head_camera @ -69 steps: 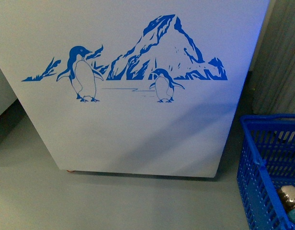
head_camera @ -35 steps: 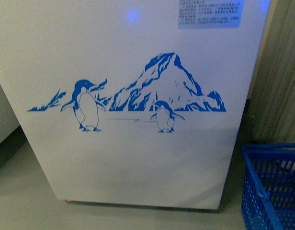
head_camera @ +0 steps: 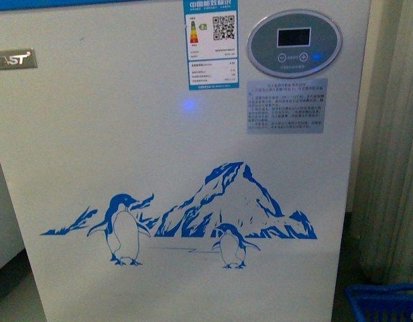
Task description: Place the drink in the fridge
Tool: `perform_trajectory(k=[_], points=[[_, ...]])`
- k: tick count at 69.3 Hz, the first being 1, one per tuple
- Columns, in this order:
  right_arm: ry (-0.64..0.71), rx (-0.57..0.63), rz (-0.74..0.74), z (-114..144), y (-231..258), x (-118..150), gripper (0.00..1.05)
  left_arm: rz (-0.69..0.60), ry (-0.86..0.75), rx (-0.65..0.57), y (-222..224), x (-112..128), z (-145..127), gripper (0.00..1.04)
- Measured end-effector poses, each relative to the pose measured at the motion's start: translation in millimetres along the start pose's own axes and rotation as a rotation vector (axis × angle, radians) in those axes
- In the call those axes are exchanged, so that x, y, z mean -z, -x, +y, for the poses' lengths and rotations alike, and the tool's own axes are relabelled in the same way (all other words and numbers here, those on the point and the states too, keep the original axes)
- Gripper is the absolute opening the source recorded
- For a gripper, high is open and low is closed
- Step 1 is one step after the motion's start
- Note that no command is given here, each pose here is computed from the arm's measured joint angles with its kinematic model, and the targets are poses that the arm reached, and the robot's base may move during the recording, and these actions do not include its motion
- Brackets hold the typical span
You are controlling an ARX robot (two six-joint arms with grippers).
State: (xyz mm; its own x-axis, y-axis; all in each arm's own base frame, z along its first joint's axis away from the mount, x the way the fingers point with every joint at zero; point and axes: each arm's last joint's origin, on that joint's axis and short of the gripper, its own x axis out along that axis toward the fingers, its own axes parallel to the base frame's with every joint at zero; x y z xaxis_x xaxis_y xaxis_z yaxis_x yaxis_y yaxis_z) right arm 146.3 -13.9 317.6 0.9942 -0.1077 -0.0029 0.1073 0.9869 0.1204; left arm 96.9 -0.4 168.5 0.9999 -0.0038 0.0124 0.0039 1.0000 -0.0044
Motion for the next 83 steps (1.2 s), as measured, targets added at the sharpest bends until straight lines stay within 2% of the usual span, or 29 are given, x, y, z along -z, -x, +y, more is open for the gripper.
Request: perform_trajectory(k=[15,24,83], points=[[0.001,0.006,-0.060,1,39,4,0.39,0.000,0.000,0.000,0,0,0,0.97],[-0.001,0.022,-0.077,1,45,7,0.39,0.000,0.000,0.000,0,0,0,0.97],[0.001,0.014,-0.061,1,43,11,0.39,0.000,0.000,0.000,0,0,0,0.97]])
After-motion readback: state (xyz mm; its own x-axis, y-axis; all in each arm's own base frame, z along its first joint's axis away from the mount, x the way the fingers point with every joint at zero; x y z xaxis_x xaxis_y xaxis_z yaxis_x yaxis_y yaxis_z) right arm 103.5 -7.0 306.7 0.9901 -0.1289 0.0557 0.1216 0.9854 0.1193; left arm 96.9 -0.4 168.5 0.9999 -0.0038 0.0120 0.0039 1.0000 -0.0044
